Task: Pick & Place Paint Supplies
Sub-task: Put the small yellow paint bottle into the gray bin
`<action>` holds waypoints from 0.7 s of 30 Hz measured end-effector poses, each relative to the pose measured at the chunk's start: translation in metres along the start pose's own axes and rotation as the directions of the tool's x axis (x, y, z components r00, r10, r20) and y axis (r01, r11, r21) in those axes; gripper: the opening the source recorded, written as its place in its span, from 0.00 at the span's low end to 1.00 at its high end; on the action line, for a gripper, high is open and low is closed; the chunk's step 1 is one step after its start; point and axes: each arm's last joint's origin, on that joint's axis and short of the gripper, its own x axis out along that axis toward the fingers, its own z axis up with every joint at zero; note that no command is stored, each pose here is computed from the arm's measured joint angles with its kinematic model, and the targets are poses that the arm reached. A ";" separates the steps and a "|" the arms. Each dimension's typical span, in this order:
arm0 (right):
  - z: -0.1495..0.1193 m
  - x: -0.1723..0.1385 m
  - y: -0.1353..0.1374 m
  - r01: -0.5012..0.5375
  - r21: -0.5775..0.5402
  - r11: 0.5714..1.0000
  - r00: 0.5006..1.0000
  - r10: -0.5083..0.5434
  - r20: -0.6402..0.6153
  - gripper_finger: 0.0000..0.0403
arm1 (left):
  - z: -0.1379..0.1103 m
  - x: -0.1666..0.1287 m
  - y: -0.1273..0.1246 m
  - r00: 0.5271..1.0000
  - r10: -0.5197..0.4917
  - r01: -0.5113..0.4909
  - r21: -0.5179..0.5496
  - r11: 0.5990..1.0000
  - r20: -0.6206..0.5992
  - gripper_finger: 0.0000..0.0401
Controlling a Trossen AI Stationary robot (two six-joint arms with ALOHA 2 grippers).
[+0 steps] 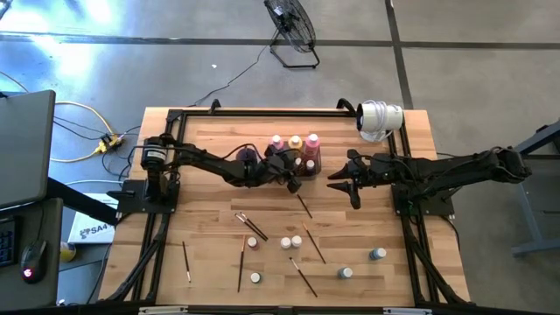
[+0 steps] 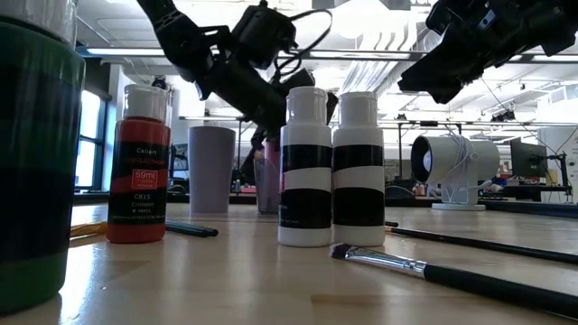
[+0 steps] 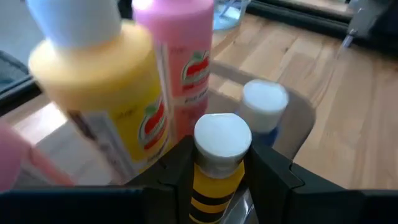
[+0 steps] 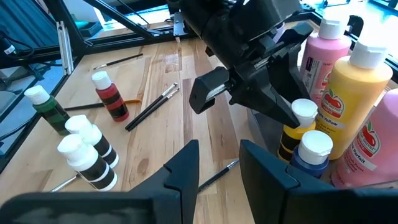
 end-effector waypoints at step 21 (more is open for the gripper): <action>0.000 0.000 0.000 0.000 0.015 1.000 1.000 0.000 0.000 0.26 | -0.001 0.003 -0.001 1.000 -0.009 0.009 -0.008 1.000 0.024 0.36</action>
